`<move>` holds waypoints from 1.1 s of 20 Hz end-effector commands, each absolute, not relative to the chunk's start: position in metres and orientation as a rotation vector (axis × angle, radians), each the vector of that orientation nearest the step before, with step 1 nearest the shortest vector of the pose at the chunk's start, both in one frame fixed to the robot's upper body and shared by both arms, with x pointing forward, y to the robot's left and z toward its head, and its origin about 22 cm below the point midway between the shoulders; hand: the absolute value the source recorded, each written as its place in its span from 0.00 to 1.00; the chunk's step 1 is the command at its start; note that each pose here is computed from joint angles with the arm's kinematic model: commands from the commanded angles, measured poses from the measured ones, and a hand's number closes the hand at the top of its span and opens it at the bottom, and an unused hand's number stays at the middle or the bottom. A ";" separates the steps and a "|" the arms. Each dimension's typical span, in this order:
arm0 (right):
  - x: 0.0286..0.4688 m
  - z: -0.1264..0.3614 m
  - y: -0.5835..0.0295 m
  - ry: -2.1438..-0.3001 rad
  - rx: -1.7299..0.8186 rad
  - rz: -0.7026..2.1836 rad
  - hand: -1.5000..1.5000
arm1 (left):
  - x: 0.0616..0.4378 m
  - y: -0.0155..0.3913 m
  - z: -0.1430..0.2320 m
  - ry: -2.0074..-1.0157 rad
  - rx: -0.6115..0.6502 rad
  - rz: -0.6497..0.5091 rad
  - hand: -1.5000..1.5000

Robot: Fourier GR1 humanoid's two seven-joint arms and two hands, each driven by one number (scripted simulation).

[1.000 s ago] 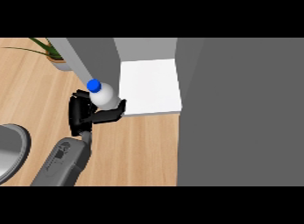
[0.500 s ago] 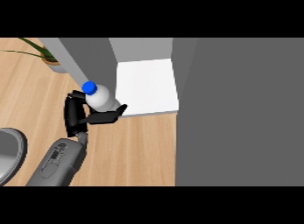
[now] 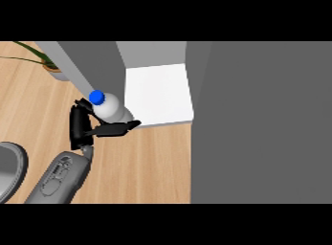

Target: Pick up the bottled water, place it into the cabinet and close the cabinet

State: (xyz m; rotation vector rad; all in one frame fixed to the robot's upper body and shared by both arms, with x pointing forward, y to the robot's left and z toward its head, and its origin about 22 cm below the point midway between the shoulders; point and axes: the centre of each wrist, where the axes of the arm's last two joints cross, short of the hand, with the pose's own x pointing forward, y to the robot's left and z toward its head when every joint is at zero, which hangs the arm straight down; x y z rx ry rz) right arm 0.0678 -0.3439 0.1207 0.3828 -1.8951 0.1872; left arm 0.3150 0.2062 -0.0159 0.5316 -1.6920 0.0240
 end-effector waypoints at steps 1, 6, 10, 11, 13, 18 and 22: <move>0.070 0.127 -0.338 -1.911 0.400 0.175 0.00 | 0.366 0.139 0.040 -1.783 0.342 -0.014 0.00; 0.071 0.130 -0.342 -1.914 0.379 0.208 0.00 | 0.353 0.125 0.051 -1.882 0.247 0.027 0.00; 0.071 0.133 -0.338 -1.923 0.391 0.202 0.00 | 0.343 0.117 0.041 -1.896 0.220 0.019 0.00; 0.071 0.134 -0.335 -1.909 0.392 0.218 0.00 | 0.347 0.123 0.054 -1.913 0.200 0.019 0.00; 0.073 0.131 -0.337 -1.911 0.384 0.187 0.00 | 0.344 0.120 0.047 -1.908 0.187 0.047 0.00; 0.074 0.134 -0.341 -1.909 0.343 0.208 0.00 | 0.336 0.110 0.056 -1.919 0.099 0.072 0.00; 0.076 0.134 -0.343 -1.911 0.332 0.196 0.00 | 0.330 0.103 0.048 -1.904 0.048 0.084 0.00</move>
